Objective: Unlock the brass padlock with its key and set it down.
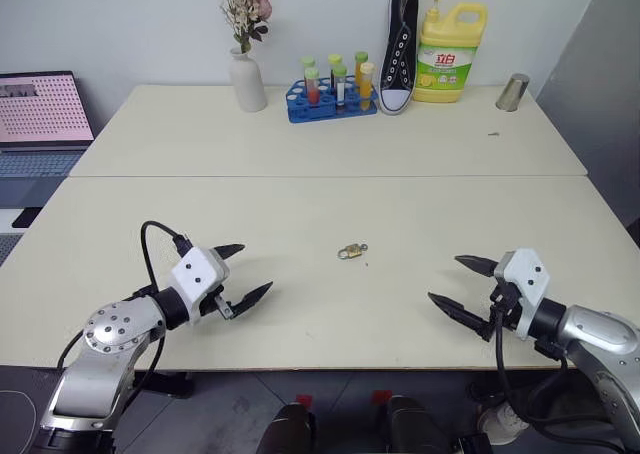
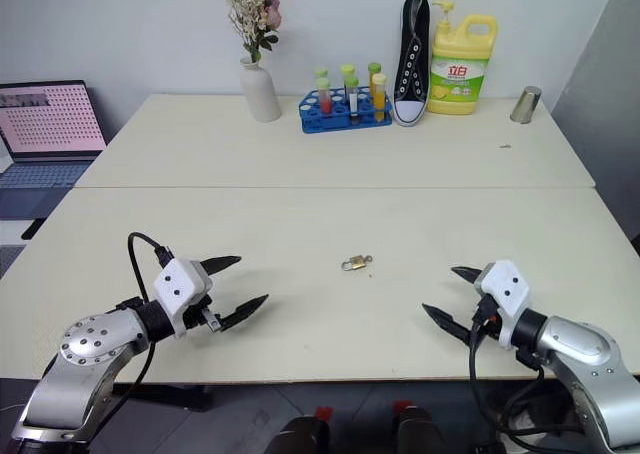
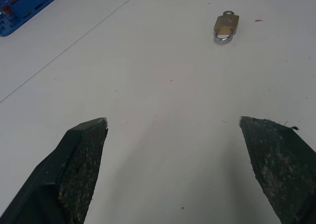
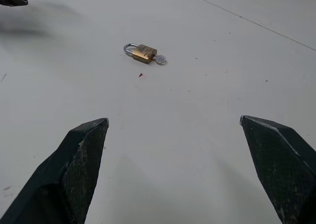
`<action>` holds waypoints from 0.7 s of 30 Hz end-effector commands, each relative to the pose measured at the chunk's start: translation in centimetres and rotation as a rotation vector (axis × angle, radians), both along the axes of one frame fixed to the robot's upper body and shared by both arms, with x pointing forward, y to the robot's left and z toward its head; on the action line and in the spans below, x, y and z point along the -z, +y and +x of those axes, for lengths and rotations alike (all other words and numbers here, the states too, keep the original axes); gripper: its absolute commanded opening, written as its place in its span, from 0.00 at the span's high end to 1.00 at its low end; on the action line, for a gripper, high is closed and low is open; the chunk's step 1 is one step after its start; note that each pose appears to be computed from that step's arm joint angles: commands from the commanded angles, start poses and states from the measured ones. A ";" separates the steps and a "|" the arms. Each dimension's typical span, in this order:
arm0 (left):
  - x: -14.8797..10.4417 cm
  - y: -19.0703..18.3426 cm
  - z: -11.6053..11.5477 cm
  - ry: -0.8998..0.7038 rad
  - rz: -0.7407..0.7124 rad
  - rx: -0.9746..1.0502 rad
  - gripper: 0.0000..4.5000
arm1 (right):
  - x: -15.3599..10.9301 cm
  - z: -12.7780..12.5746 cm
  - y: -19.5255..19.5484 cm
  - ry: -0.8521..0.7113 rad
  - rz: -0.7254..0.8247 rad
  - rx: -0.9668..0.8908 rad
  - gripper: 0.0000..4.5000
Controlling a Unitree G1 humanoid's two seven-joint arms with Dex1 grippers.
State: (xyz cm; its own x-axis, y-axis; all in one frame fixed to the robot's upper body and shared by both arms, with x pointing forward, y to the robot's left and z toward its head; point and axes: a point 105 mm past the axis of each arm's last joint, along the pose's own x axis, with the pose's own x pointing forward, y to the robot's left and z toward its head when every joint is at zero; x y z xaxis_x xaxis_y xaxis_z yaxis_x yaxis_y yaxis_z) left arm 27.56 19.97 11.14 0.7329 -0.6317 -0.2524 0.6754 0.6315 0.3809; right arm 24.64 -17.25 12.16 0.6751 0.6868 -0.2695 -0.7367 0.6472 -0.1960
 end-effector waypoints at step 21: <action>-2.0 -4.0 0.4 0.024 -0.081 0.211 0.00 | -1.0 0.8 1.2 -0.053 0.014 -0.022 0.01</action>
State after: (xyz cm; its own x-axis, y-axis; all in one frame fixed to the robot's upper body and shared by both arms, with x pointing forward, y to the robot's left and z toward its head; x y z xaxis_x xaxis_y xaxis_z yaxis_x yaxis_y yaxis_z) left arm 27.93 16.77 12.76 0.6045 -0.7666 -0.2168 0.7875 0.5340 0.3078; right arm 25.65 -17.01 12.06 0.6874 0.6837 -0.2451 -0.7261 0.6541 -0.2120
